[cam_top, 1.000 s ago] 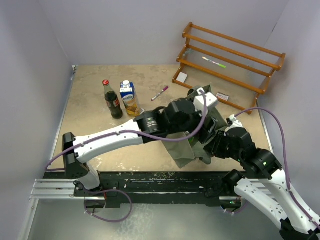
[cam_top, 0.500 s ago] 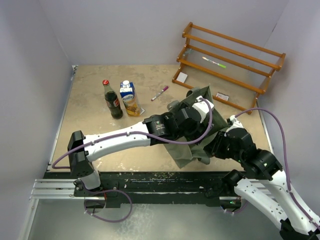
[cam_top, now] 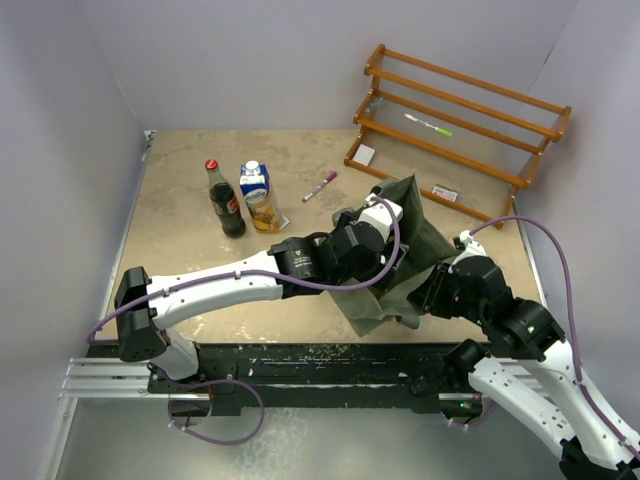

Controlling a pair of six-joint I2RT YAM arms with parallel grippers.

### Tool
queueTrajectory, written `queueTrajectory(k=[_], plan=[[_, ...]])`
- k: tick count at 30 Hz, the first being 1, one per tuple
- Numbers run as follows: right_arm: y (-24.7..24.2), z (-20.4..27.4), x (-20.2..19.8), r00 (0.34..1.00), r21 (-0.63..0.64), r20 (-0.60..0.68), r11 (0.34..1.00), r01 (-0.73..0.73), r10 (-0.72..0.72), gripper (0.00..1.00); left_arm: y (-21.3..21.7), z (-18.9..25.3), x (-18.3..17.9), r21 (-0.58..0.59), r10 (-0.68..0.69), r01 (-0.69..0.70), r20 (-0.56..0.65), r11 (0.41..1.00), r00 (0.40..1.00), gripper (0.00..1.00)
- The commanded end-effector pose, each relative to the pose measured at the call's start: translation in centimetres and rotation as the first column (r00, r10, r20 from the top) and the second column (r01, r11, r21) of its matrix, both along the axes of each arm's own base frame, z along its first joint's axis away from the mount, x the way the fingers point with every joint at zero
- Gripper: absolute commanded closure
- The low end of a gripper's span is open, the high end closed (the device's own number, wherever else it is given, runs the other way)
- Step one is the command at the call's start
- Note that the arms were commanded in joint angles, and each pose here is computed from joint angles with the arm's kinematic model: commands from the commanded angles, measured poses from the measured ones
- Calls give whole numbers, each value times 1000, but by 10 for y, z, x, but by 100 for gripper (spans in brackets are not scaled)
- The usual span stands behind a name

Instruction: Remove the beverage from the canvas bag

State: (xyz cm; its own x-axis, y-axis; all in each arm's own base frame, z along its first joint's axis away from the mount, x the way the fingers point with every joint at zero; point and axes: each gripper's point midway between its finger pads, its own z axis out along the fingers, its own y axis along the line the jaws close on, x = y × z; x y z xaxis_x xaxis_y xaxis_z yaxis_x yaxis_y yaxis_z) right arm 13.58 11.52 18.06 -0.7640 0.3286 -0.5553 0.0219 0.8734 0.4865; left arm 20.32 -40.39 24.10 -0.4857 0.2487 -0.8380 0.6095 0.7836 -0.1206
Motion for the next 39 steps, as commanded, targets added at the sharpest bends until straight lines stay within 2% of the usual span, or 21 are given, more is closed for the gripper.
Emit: queueTrajectory(k=[1,6,11,20,27,32,35,39], plan=[[-7,-3,-4,1000,-40,4,999,-11,11,73,2,-9,4,-32,56,-58,-32,998,998,1],[-5,0,-3,1000,-43,6,999,-25,25,73,-9,-25,15,0,67,-67,-7,998,998,2],[-7,-1,-5,1000,-51,-2,998,-24,24,74,-17,-37,18,1,50,-50,-8,999,999,15],[-9,-2,-10,1000,-27,-2,1000,-12,12,74,0,-74,21,106,94,-93,-3,990,996,24],[-6,-1,-8,1000,-23,-3,1000,-18,18,74,-11,-80,24,64,69,-69,15,996,998,32],[-6,-1,-6,1000,-35,-6,999,-23,23,74,-17,-74,28,24,65,-65,19,998,998,34],[-6,-1,-6,1000,-39,-5,999,-21,21,74,-18,-73,30,14,61,-61,15,998,998,43],[-6,-3,-5,1000,-41,-6,999,-21,21,74,-19,-66,26,-3,35,-35,4,999,999,63]])
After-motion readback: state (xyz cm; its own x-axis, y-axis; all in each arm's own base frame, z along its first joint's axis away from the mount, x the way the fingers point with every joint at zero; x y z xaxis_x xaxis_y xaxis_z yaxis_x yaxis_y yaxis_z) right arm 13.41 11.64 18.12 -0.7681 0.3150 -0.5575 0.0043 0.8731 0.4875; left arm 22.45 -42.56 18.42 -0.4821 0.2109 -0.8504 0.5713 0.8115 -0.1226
